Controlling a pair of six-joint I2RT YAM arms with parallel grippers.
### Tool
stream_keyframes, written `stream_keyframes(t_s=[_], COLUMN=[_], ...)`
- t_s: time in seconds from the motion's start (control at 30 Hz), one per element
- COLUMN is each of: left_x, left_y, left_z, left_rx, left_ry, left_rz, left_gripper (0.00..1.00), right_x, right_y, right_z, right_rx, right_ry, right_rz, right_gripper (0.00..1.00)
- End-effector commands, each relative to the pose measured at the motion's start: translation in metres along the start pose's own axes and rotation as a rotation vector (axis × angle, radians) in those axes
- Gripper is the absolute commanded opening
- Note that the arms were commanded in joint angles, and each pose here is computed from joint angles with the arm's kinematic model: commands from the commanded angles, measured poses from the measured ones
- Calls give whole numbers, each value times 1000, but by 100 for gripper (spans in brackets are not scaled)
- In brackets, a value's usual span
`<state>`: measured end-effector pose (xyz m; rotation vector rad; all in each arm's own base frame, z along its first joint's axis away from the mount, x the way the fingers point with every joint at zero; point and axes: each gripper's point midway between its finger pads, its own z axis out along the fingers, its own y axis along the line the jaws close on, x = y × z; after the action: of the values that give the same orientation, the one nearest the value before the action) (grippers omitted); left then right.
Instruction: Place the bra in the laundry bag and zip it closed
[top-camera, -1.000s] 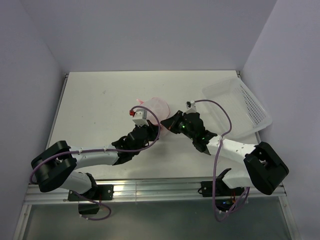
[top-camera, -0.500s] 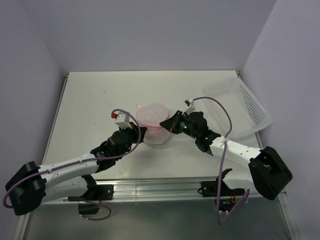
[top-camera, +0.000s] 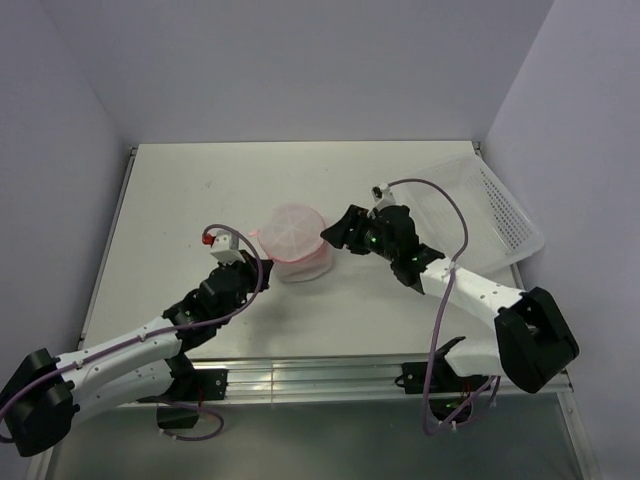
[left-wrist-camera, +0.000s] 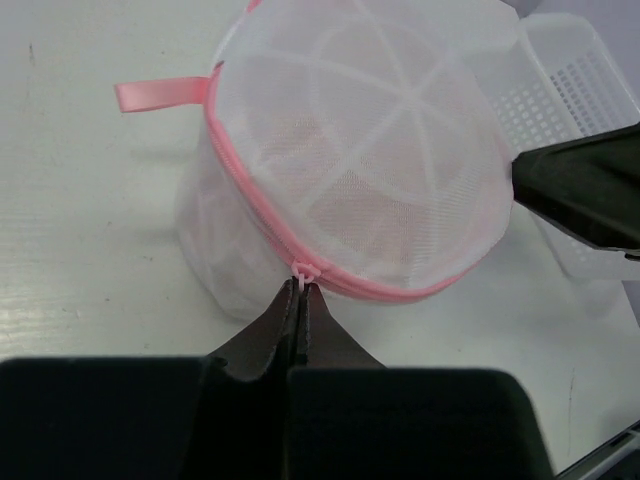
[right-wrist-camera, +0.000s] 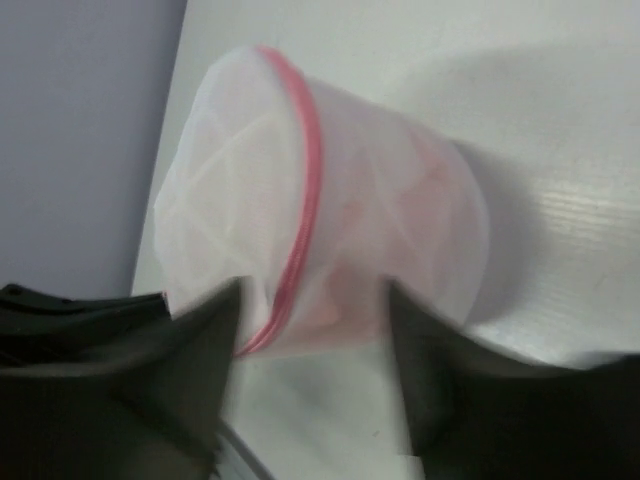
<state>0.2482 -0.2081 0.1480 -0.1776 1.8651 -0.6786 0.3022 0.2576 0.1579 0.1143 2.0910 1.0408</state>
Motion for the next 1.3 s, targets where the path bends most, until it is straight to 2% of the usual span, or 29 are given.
stream_keyframes(t_s=[0.0, 0.1, 0.23, 0.4, 0.47, 0.53, 0.7, 0.93, 0.97, 1.03, 1.13, 1.17, 1.2, 1.23, 1.27], left_x=[-3, -10, -14, 2, 4, 9, 10, 11, 10, 10, 9, 8, 7, 7, 6], left_y=[-1, -17, -46, -73, -81, -84, -93, -101, -101, -103, -100, -99, -97, -93, -91], left_z=[-2, 0, 1, 9, 9, 10, 8, 4, 4, 3, 3, 3, 3, 3, 2], left_rx=[7, 53, 121, 164, 182, 187, 220, 257, 258, 263, 251, 244, 236, 220, 212], left_ry=[-10, -22, -31, 2, 9, 19, 30, 39, 38, 40, 35, 30, 28, 25, 19], left_rz=[-72, -130, -179, -168, -179, -181, -204, -225, -224, -221, -209, -203, -187, -173, -156], left_gripper=[0, 0, 0, 0, 0, 0, 0, 0, 0, 0, 0, 0, 0, 0, 0], right_x=[-29, -16, -3, 28, 27, 27, 35, 34, 30, 29, 25, 25, 25, 25, 23], right_y=[3, -6, -12, 20, 33, 42, 34, 41, 46, 46, 46, 45, 42, 39, 37], right_z=[-7, -24, -43, -39, -35, -31, -20, -16, -15, -12, -9, -9, -9, -9, -9], right_rx=[33, 40, 35, -65, -92, -121, -106, -125, -133, -127, -123, -120, -108, -95, -86], right_ry=[-109, -125, -171, -120, -121, -117, -111, -111, -117, -111, -137, -142, -142, -150, -154], right_rz=[-31, 7, 53, 97, 99, 128, 216, 249, 246, 244, 254, 248, 239, 223, 213], right_gripper=[78, 89, 89, 88, 88, 87, 77, 71, 66, 63, 35, 21, 14, 3, 0])
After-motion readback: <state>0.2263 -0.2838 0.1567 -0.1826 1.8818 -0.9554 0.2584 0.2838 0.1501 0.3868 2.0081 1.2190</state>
